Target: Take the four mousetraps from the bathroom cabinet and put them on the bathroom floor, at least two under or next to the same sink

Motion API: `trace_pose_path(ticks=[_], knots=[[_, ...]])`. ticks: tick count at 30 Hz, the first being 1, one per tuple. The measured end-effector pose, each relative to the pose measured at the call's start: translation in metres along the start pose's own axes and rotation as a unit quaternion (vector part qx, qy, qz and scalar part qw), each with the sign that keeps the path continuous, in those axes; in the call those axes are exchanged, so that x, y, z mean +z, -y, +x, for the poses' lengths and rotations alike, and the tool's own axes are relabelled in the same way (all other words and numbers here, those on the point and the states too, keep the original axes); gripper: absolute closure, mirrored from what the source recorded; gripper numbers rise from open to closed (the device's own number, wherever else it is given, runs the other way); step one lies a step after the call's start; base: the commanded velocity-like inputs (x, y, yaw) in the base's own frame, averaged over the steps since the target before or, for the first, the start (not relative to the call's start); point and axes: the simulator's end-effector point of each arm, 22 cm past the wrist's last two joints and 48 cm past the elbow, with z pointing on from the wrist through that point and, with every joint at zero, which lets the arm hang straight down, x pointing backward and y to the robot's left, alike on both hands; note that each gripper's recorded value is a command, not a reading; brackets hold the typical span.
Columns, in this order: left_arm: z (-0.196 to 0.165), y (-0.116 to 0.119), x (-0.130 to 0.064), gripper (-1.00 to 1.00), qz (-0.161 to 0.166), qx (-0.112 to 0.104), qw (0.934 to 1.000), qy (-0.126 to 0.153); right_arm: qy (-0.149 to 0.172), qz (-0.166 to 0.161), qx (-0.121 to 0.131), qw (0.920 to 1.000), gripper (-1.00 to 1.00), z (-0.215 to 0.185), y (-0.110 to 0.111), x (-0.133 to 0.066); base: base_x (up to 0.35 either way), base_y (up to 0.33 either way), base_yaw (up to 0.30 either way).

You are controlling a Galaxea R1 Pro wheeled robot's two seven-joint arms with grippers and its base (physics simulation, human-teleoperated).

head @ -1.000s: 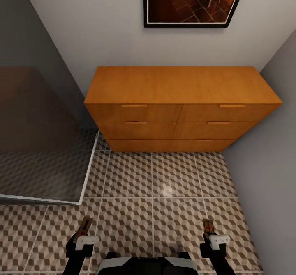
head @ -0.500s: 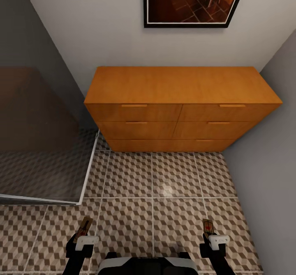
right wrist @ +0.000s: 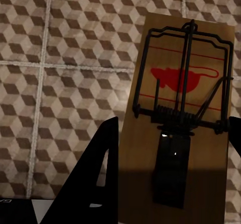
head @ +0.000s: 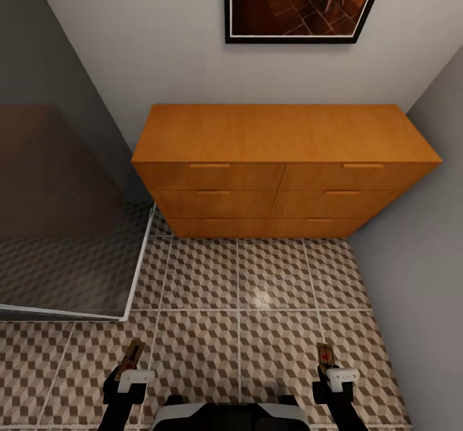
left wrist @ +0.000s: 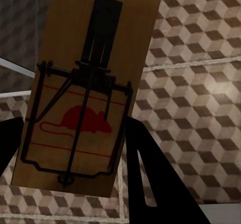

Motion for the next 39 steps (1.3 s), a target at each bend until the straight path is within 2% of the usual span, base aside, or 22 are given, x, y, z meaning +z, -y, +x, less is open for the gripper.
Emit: trace_pose_path(ticks=[14,39], knots=[[-0.0009,0.0099,-0.0011,1.0,0.005,-0.004,1.0,0.0,-0.001,0.002,0.0,1.0,1.0,0.0003,0.0018,0.0,0.0,0.0,0.0],[0.0,0.0071,-0.001,1.0,0.003,-0.004,1.0,-0.001,-0.001,0.002,0.0,1.0,1.0,0.0005,0.0016,-0.0001,0.0,0.0,0.0]])
